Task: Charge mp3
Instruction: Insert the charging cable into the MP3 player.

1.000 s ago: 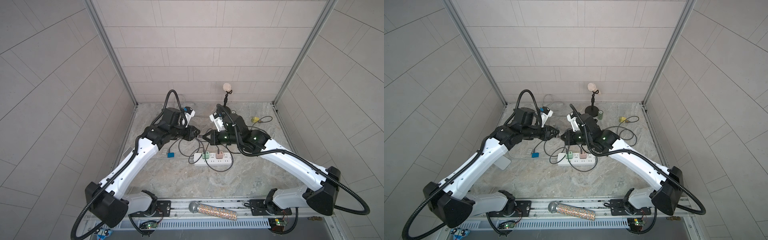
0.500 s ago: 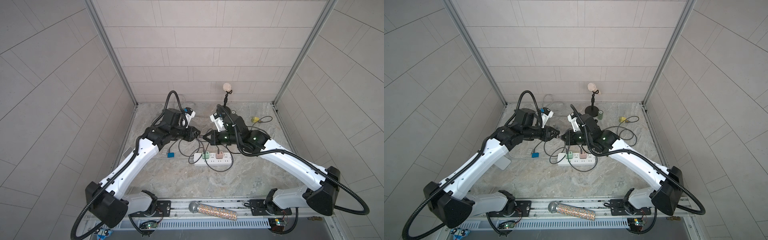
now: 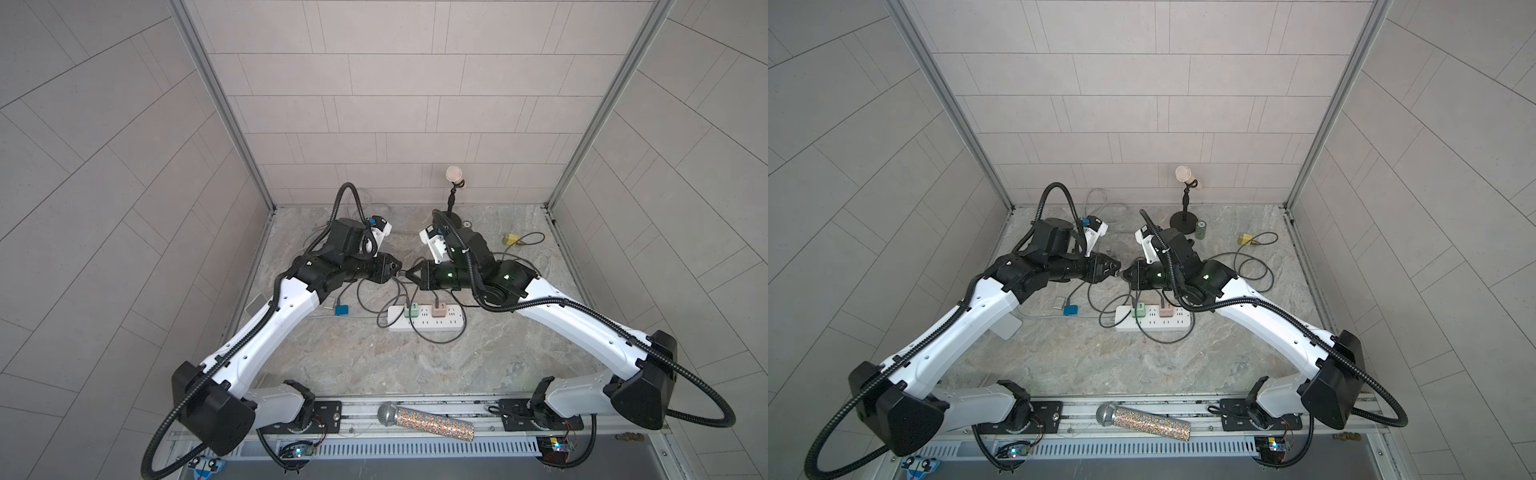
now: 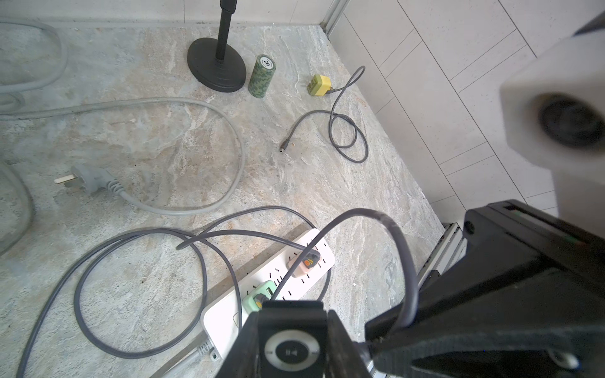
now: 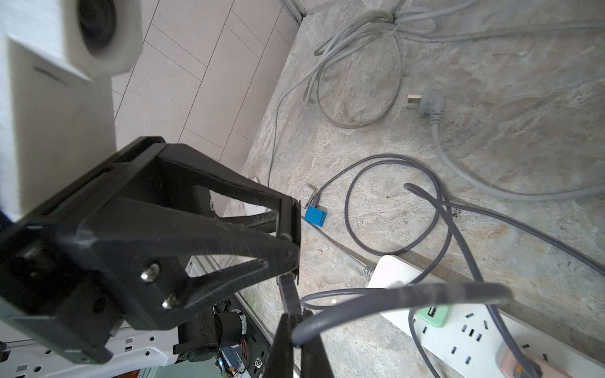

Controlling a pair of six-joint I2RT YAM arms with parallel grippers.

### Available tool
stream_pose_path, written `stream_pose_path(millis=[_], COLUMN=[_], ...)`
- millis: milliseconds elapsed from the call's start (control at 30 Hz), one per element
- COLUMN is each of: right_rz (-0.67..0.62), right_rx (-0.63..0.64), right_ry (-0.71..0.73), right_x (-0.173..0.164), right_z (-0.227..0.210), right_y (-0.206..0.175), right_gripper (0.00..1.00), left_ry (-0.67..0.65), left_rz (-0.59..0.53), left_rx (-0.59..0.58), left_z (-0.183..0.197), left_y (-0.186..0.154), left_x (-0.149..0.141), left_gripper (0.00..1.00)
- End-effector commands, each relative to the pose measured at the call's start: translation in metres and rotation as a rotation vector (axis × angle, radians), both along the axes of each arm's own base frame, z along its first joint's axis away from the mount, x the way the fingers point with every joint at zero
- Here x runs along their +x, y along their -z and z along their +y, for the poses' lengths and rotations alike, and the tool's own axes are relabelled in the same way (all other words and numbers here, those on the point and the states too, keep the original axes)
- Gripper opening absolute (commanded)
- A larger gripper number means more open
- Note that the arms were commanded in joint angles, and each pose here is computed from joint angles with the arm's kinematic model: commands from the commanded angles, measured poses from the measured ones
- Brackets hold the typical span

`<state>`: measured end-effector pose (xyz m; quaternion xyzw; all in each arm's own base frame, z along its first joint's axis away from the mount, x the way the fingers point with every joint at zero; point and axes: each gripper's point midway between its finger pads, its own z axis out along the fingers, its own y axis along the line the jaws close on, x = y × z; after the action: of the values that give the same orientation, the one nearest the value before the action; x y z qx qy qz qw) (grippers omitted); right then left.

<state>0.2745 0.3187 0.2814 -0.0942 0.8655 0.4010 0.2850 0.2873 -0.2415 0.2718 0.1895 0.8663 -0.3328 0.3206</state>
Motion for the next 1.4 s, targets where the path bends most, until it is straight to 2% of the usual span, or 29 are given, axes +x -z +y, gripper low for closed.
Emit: stream_pose_path(millis=[0, 233, 400, 533, 633, 733, 933, 1067, 1167, 1267, 1300, 1367], right_rz=[0.009, 0.019, 0.015, -0.006, -0.023, -0.04, -0.048, -0.044, -0.016, 0.009, 0.033, 0.07], right_rx=[-0.059, -0.063, -0.062, -0.051, -0.063, -0.061, -0.046, 0.006, -0.001, -0.081, -0.116, -0.212], right_ry=[0.043, 0.057, 0.072, 0.083, 0.092, 0.121, 0.157, 0.163, 0.196, 0.282, 0.329, 0.434], right_x=[0.012, 0.019, 0.02, 0.017, 0.013, 0.01, -0.007, -0.02, -0.029, -0.029, -0.024, -0.014], right_z=[-0.001, 0.005, 0.002, -0.005, -0.014, -0.026, -0.05, -0.058, -0.072, -0.11, -0.13, -0.175], right_y=[0.023, 0.033, 0.036, 0.023, 0.013, 0.001, -0.024, -0.033, -0.022, -0.005, 0.002, 0.016], right_gripper=[0.0, 0.0, 0.0, 0.02, 0.18, 0.23, 0.51, 0.64, 0.7, 0.8, 0.99, 1.0], left_ry=[0.136, 0.177, 0.21, 0.189, 0.144, 0.107, 0.042, -0.051, -0.206, -0.357, -0.399, -0.475], left_rz=[-0.055, -0.039, -0.027, 0.016, 0.058, 0.093, 0.16, 0.204, 0.269, 0.364, 0.398, 0.462], left_rx=[-0.141, -0.183, -0.263, -0.222, -0.177, -0.13, -0.051, -0.019, 0.041, 0.169, 0.234, 0.325], left_z=[-0.027, -0.042, -0.052, -0.049, -0.041, -0.032, -0.015, 0.001, 0.036, 0.08, 0.095, 0.122], left_y=[-0.037, -0.039, -0.049, -0.032, -0.015, 0.003, 0.036, 0.053, 0.073, 0.105, 0.117, 0.134], left_x=[-0.021, -0.027, -0.03, -0.026, -0.019, -0.015, -0.009, 0.01, 0.035, 0.051, 0.054, 0.063], left_gripper=[0.0, 0.0, 0.0, 0.0, 0.0, 0.0, 0.0, 0.0, 0.0, 0.0, 0.0, 0.0])
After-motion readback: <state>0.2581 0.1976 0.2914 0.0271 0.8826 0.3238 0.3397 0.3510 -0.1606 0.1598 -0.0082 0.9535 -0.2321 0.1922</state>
